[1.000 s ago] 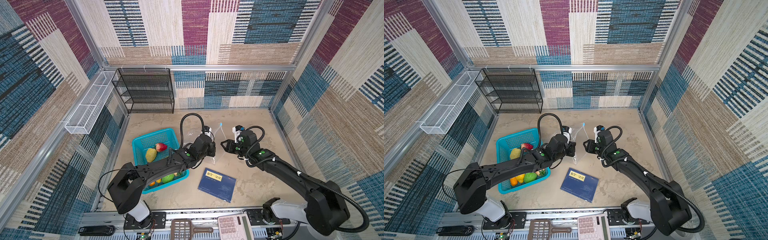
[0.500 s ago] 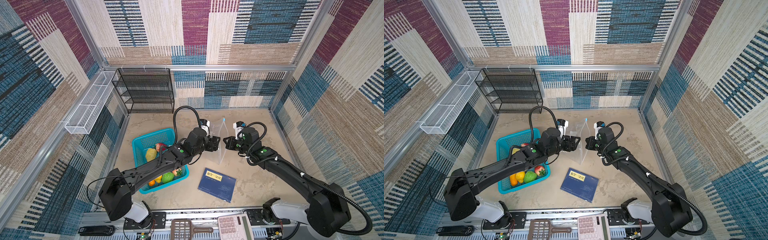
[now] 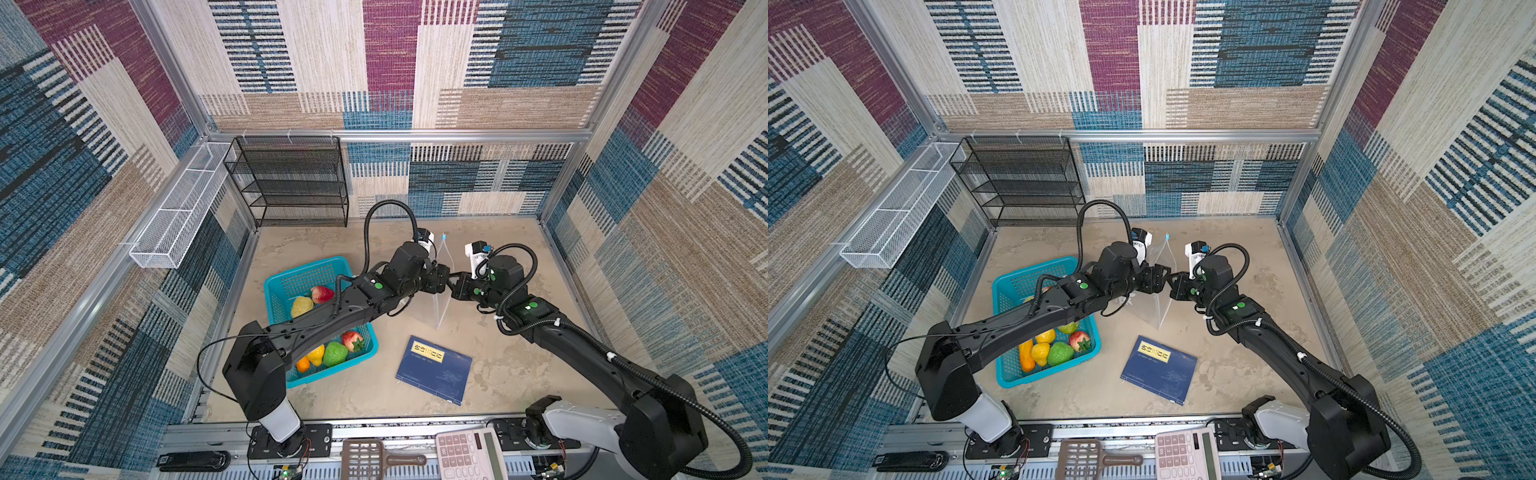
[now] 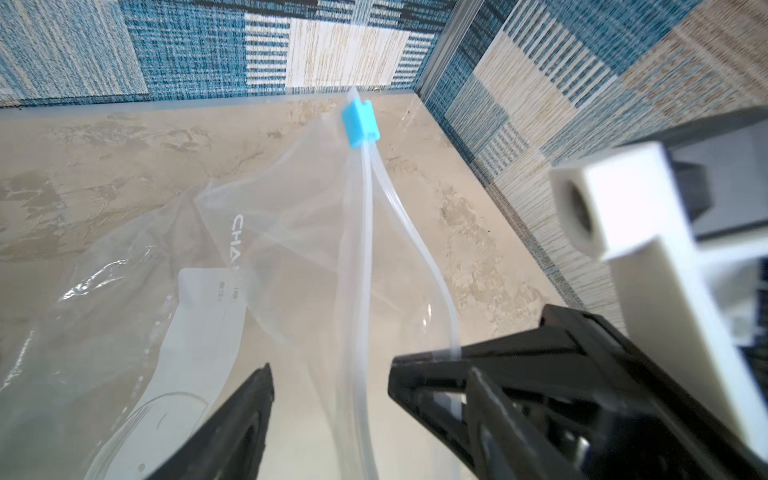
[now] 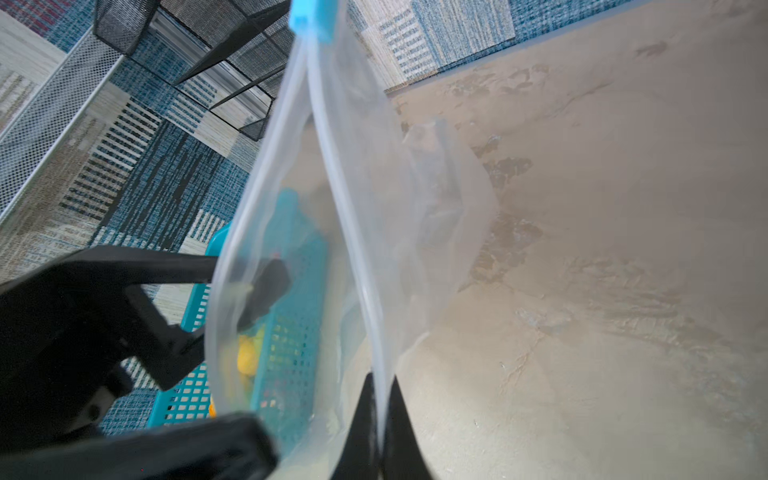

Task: Place the food in the zip-top bag and seal the zipper
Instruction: 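Pull the zipper edges apart with both grippers to open the bag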

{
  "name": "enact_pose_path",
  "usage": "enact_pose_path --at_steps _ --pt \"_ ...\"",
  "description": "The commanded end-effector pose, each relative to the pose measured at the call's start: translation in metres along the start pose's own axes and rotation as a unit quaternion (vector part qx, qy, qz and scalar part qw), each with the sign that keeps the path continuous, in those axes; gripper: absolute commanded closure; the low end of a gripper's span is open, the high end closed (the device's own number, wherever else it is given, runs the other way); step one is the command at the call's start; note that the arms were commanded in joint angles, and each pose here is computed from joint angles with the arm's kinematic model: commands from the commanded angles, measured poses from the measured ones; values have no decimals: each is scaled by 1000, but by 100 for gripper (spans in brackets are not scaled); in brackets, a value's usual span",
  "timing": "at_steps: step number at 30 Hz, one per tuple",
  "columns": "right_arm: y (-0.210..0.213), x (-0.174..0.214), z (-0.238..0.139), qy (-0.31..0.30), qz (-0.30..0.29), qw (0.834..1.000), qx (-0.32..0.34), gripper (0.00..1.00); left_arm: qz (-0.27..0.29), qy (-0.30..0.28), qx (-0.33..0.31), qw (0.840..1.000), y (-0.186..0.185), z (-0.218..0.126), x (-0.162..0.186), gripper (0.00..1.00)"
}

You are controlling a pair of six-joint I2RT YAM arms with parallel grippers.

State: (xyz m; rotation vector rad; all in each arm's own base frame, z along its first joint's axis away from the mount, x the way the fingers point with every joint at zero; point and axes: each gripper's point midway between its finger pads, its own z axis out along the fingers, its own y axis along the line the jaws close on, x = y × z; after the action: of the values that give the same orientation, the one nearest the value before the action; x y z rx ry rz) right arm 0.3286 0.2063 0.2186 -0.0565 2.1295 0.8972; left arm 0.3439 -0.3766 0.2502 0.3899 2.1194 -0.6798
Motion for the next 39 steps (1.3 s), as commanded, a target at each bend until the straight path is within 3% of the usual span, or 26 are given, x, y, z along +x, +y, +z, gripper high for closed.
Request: enact_pose_path --at_steps 1,3,5,8,14,17,21,24,28,32,35,39 --pt "9 -8 -4 -21 -5 1000 -20 100 32 22 -41 998 14 5 8 41" --pt "0 -9 -7 -28 -9 1000 7 100 42 30 -61 997 22 7 12 66" --pt "-15 -14 -9 -39 -18 998 55 100 47 35 -63 996 21 6 12 85" --pt "-33 -36 -20 -67 -47 988 134 100 52 30 -41 997 9 2 1 100" --pt "-29 -107 -71 -154 -103 952 243 100 52 -20 29 998 -27 -20 -46 100" --pt "-10 -137 -105 -204 -125 938 250 100 41 -53 91 994 -50 -34 -65 100" --pt "21 -154 -130 -236 -139 940 204 100 14 -80 178 981 -71 -45 -73 100" --pt "43 -146 -124 -224 -143 955 134 100 -41 -76 214 973 -59 -35 -64 100" --pt "51 -111 -84 -157 -127 978 48 100 -121 -38 189 974 -10 -4 -30 100" --pt "37 -69 -33 -70 -89 993 12 100 -160 -12 151 975 31 9 8 100" --pt "21 -45 -2 -21 -67 997 13 100 -169 -2 111 979 57 10 25 100" --pt "3 -26 23 24 -47 998 33 100 -138 23 21 990 90 6 43 100"
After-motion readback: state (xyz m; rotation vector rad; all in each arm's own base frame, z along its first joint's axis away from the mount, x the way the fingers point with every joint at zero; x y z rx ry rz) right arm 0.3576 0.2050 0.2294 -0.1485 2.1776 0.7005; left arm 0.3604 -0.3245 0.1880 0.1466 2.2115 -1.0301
